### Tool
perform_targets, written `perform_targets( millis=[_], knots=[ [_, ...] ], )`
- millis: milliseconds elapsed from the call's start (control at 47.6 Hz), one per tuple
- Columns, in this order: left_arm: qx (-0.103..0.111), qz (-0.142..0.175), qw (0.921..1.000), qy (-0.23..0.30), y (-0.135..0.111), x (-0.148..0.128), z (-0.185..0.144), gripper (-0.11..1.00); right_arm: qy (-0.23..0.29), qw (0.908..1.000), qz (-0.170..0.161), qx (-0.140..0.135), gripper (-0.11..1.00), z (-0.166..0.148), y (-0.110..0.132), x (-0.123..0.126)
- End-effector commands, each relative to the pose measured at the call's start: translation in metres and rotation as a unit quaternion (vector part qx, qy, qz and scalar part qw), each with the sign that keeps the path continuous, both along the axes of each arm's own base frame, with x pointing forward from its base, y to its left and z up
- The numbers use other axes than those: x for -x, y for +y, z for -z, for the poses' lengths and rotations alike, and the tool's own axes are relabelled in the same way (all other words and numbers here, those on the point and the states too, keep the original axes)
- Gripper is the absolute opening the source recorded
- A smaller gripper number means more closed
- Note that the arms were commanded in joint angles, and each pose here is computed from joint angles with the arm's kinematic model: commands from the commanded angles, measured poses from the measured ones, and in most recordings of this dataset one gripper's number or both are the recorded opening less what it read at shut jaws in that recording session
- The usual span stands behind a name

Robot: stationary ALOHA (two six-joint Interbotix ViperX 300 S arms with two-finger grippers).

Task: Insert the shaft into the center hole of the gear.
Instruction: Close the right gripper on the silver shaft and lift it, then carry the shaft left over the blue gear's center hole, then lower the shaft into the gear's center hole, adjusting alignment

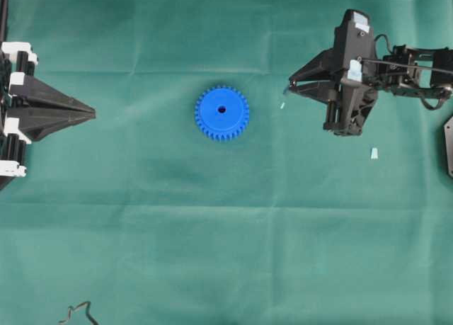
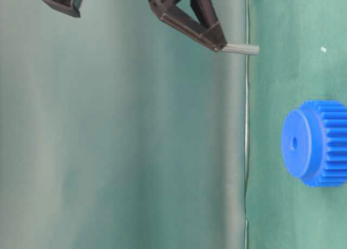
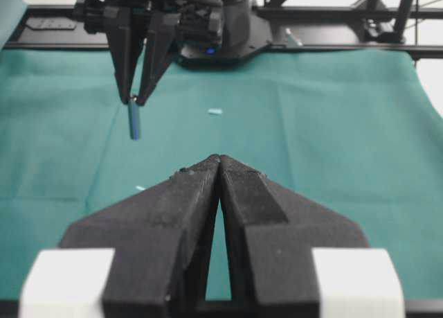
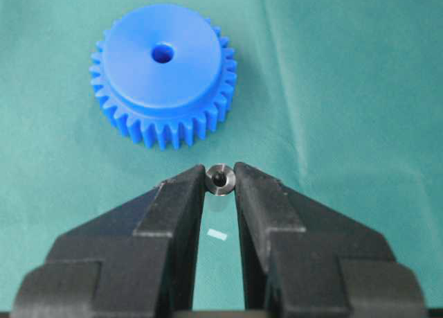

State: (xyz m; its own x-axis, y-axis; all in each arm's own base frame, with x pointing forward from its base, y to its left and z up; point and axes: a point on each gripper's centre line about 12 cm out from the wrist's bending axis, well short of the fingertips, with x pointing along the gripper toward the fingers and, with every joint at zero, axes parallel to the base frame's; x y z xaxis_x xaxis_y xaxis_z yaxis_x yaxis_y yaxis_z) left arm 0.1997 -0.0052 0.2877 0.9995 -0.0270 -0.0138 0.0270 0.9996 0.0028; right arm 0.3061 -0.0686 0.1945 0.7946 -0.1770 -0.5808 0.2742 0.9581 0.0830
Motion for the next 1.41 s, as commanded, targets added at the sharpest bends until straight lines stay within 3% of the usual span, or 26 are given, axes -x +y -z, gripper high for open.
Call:
perform_targets(
  millis=[0, 210, 672, 1029, 1386],
  knots=[
    [0.0, 0.0, 0.9999, -0.014, 0.0, -0.002, -0.011, 0.02, -0.018, 0.9998, 0.001, 0.003, 0.17, -0.015, -0.001, -0.003],
    [0.0, 0.0, 0.9999, -0.015, 0.0, -0.002, -0.011, 0.02, -0.023, 0.9997, -0.01, 0.004, 0.17, -0.017, 0.002, -0.02],
    [0.0, 0.0, 0.9999, -0.015, 0.0, -0.002, -0.012, 0.02, -0.023, 0.9992, -0.033, 0.004, 0.17, -0.014, 0.006, -0.101],
    [0.0, 0.0, 0.9999, -0.016, 0.0, -0.002, -0.013, 0.02, -0.02, 0.9993, -0.032, 0.001, 0.17, -0.008, 0.006, -0.106],
    [0.0, 0.0, 0.9999, -0.015, 0.0, -0.002, -0.012, 0.02, 0.004, 0.9996, -0.024, -0.014, 0.17, 0.025, 0.004, -0.112]
  ],
)
